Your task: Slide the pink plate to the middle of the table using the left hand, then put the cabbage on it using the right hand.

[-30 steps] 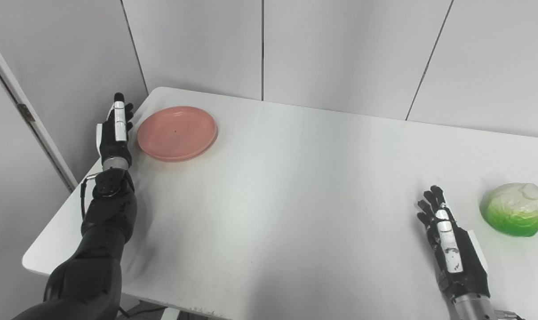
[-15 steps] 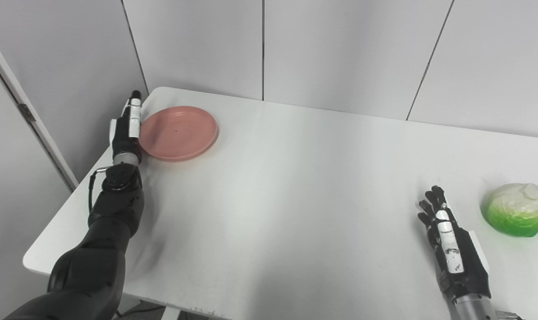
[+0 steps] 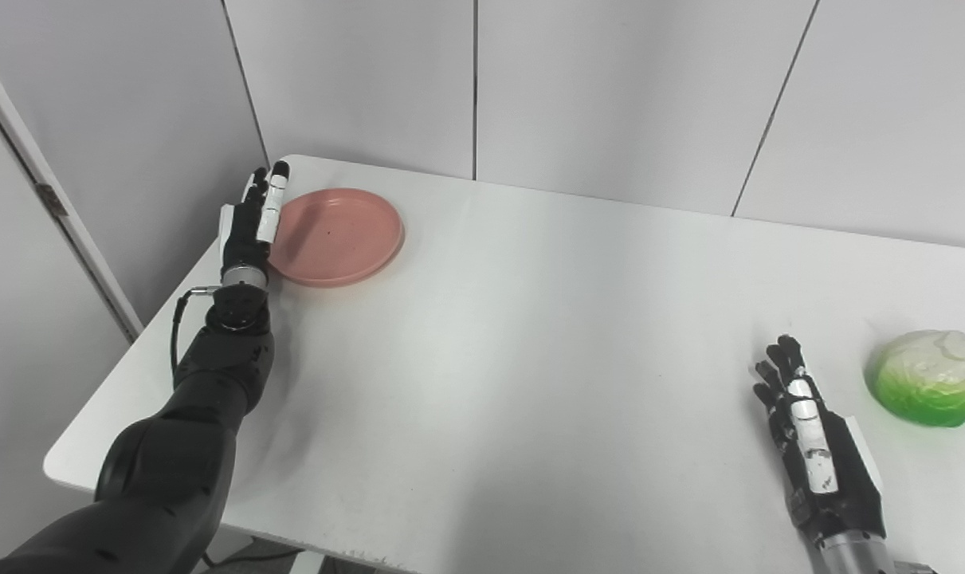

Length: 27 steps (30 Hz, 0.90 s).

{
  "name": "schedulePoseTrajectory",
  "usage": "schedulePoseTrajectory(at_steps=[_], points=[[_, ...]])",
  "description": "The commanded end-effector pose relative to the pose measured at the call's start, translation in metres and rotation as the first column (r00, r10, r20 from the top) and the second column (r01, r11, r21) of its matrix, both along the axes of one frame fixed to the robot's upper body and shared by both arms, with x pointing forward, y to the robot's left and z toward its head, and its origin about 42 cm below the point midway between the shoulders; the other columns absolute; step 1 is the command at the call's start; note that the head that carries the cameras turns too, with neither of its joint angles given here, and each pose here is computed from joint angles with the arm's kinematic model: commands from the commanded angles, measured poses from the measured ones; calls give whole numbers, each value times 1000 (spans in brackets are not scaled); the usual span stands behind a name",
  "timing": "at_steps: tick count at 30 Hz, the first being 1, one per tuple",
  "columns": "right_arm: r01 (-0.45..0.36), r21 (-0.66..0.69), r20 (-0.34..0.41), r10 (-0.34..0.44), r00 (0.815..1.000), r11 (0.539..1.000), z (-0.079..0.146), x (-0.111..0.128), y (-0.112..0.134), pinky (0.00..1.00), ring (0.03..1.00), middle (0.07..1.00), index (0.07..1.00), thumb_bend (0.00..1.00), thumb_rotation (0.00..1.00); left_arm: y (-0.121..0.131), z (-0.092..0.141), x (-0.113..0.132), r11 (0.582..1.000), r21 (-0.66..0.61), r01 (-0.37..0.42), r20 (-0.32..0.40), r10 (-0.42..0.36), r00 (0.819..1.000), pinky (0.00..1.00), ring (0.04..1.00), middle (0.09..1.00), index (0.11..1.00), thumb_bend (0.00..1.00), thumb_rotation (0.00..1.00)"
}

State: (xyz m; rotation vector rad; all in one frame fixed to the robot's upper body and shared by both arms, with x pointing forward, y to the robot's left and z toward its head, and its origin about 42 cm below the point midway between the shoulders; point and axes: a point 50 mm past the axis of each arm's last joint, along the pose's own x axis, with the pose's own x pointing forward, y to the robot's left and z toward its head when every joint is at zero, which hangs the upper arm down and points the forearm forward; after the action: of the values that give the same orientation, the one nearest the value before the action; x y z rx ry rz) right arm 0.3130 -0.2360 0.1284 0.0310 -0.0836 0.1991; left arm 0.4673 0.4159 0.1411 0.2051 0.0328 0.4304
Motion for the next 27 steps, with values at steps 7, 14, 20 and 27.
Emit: schedulePoseTrajectory(at_steps=[7,14,20,27], points=[[-4,7,40,4,999,1000,11,4,0,1000,984,991,997,699,911,-8,31,21,980,-133,150,139,-132,982,1000,973,954,958,900,1000],[-6,13,38,5,999,1000,11,3,3,1000,988,994,1000,706,910,-14,27,22,951,-215,222,163,-189,968,927,932,914,898,911,1000],[1,5,38,-1,999,1000,12,3,5,998,982,988,998,730,910,-26,23,25,892,-339,298,216,-234,948,881,911,898,892,937,1000],[-2,1,43,2,999,1000,13,3,7,1000,979,989,999,719,925,-41,20,29,846,-398,356,213,-292,932,889,909,893,884,934,1000]])
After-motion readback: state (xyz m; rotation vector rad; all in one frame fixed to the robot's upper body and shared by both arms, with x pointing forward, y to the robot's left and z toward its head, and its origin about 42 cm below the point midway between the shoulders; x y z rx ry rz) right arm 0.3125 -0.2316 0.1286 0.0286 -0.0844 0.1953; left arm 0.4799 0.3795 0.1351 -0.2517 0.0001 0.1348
